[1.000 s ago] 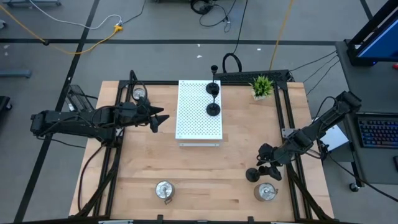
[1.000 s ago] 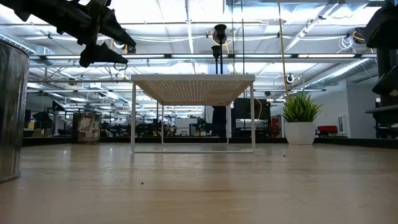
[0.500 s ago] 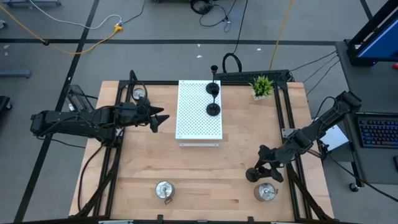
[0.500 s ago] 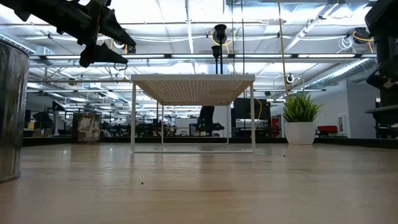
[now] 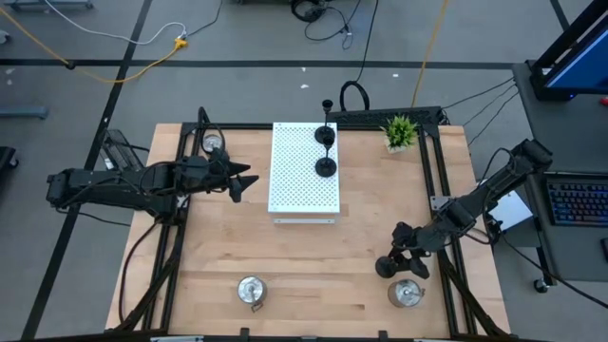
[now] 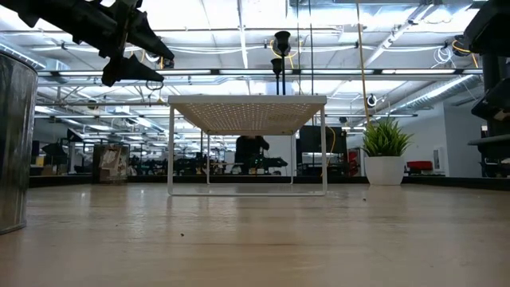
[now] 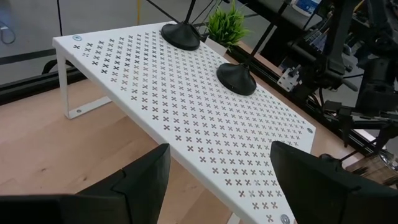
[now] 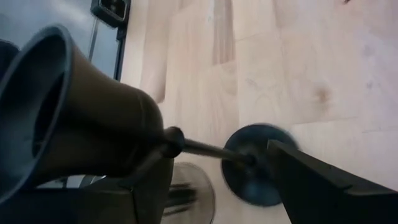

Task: Pick & Place candle stick holders
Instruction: Put the black candle holder on the shelf aligned with the other black candle holders

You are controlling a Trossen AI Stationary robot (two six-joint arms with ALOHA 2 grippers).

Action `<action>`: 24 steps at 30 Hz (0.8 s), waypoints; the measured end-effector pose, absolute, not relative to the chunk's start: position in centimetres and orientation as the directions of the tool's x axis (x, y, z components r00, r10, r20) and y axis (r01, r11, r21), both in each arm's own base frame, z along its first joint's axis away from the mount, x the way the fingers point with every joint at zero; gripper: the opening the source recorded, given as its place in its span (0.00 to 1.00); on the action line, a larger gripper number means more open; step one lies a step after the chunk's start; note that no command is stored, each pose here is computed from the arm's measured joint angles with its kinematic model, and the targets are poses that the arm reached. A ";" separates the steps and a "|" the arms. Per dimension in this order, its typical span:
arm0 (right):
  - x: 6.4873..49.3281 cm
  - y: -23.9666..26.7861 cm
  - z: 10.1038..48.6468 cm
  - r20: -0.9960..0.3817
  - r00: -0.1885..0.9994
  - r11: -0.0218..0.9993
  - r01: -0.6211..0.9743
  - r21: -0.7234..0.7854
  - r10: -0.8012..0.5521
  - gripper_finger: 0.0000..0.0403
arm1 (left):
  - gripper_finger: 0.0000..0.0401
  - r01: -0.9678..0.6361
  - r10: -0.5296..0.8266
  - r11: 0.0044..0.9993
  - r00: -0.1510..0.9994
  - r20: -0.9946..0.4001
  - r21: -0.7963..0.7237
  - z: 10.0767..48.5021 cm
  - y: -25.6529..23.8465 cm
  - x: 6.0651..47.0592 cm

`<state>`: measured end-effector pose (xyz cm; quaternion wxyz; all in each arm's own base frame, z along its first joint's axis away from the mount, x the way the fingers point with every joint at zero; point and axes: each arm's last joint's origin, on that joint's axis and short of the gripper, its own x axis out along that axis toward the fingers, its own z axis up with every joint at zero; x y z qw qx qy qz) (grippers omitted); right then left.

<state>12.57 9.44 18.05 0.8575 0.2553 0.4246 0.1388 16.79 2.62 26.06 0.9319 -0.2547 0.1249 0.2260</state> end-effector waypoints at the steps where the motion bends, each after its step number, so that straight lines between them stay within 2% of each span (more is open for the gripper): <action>1: 12.6 9.4 18.1 -0.657 0.607 0.835 -0.020 0.550 0.448 0.62 | 0.71 -0.485 0.358 0.768 0.867 -0.348 -0.418 26.1 2.6 16.8; 8: 12.7 9.3 18.1 -0.656 0.637 0.858 -0.016 0.513 0.405 0.62 | 0.71 -0.485 0.357 0.768 0.867 -0.348 -0.418 26.1 2.6 16.8; 12: 12.7 9.3 18.0 -0.657 0.637 0.860 -0.018 0.510 0.403 0.56 | 0.71 -0.485 0.357 0.768 0.867 -0.348 -0.418 26.1 2.6 16.8; 16: 12.8 9.3 17.9 -0.662 0.646 0.870 -0.008 0.493 0.381 0.42 | 0.71 -0.485 0.358 0.768 0.867 -0.348 -0.418 26.1 2.6 16.8; 22: 12.9 9.3 17.9 -0.663 0.646 0.876 -0.019 0.482 0.379 0.10 | 0.71 -0.485 0.358 0.768 0.867 -0.348 -0.418 26.1 2.6 16.8; 24: 13.0 9.4 18.0 -0.647 0.658 0.874 -0.038 0.484 0.387 0.03 | 0.71 -0.485 0.357 0.768 0.867 -0.348 -0.418 26.1 2.6 16.8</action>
